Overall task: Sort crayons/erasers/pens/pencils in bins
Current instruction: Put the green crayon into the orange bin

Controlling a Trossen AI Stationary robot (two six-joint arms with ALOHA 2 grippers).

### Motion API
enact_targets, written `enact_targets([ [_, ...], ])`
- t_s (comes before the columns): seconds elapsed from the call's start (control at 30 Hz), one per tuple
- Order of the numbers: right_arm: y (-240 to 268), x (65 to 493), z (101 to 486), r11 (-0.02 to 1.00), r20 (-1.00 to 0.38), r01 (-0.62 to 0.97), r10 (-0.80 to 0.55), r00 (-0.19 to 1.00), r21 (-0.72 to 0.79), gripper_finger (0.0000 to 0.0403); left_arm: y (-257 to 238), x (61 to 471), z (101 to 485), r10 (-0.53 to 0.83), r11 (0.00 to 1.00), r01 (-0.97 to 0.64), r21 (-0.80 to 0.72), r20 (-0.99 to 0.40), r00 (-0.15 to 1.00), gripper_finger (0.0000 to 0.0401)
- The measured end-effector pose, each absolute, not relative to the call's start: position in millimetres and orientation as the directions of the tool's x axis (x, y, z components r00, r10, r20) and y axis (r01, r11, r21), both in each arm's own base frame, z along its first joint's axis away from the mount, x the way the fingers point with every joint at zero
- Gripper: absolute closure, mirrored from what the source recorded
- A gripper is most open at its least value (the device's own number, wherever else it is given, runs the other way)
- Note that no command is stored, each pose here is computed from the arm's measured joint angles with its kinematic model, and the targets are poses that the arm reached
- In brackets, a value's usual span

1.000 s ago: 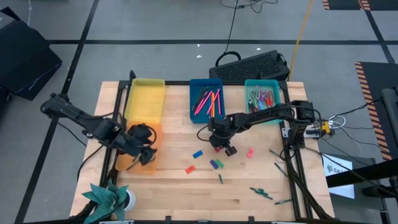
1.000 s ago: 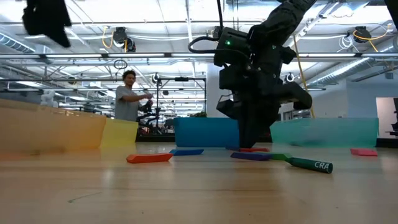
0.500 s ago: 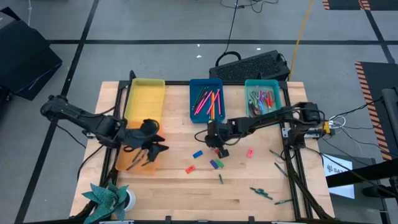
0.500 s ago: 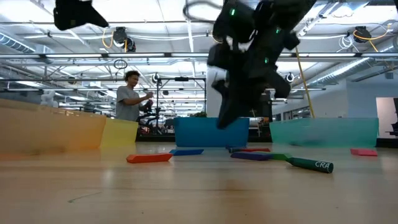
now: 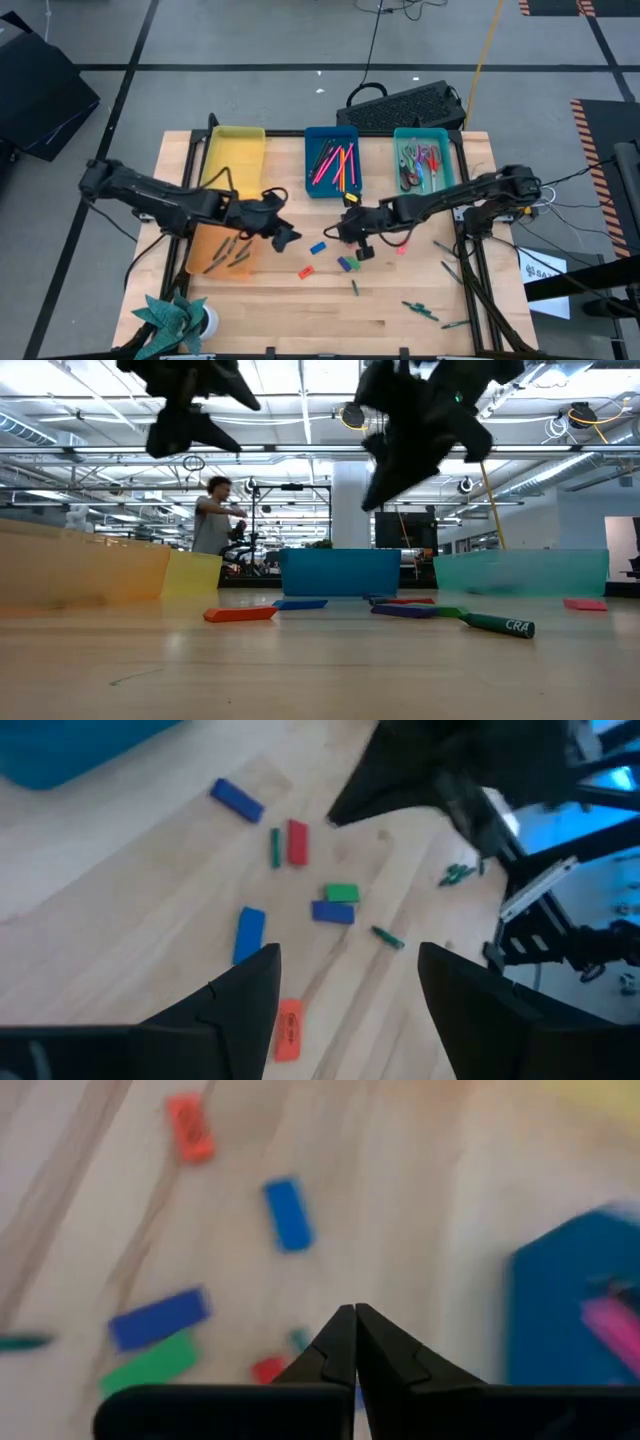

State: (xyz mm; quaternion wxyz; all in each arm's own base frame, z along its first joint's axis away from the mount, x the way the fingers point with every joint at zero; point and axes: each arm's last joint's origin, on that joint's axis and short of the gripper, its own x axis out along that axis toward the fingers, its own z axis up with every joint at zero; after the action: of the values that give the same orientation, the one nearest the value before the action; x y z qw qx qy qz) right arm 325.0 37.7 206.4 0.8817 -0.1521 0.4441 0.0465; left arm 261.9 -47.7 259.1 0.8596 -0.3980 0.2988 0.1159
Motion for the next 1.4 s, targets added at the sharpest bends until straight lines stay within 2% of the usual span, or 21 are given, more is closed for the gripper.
enact_targets([
  [0.1,26.7,327.7,191.7,0.973,-0.845,-0.208,0.029,0.534,-0.098,0.0386,-48.0,265.7,255.8,-0.053,0.655,-0.432,-0.619,-0.608,0.792,0.0162],
  [0.23,8.6,333.7,170.4,0.978,-0.875,-0.207,0.125,0.468,0.029,0.0339,-52.2,264.4,255.8,-0.066,0.648,-0.432,-0.627,-0.611,0.789,0.0162],
  [0.33,-0.9,336.3,154.9,0.966,-0.893,-0.254,0.154,0.423,0.047,0.0305,-56.5,263.0,255.9,-0.080,0.635,-0.434,-0.639,-0.613,0.786,0.0162],
  [0.43,-4.9,338.1,142.9,0.953,-0.907,-0.300,0.156,0.392,0.035,0.0290,-62.5,261.7,255.8,-0.094,0.612,-0.440,-0.657,-0.613,0.784,0.0162],
  [0.53,-5.8,339.8,133.7,0.941,-0.913,-0.336,0.175,0.370,0.044,0.0296,-68.0,260.3,255.9,-0.083,0.587,-0.457,-0.668,-0.611,0.787,0.0162],
  [0.7,-6.7,343.0,122.9,0.916,-0.918,-0.399,0.190,0.349,0.038,0.0328,-74.8,258.2,256.3,-0.031,0.560,-0.485,-0.672,-0.601,0.799,0.0162],
  [1.0,-7.6,341.3,112.7,0.872,-0.932,-0.489,0.196,0.304,0.024,0.0388,-74.1,258.1,255.9,-0.029,0.474,-0.522,-0.709,-0.605,0.795,0.0162],
  [1.3,-1.6,340.6,127.9,0.883,-0.927,-0.465,0.120,0.354,-0.064,0.0384,-57.9,267.0,248.1,-0.032,0.378,-0.582,-0.720,-0.638,0.769,0.0162],
  [1.4,1.7,336.4,143.0,0.905,-0.913,-0.422,0.126,0.387,-0.054,0.0384,-53.6,267.3,243.9,-0.030,0.391,-0.602,-0.697,-0.663,0.748,0.0162],
])
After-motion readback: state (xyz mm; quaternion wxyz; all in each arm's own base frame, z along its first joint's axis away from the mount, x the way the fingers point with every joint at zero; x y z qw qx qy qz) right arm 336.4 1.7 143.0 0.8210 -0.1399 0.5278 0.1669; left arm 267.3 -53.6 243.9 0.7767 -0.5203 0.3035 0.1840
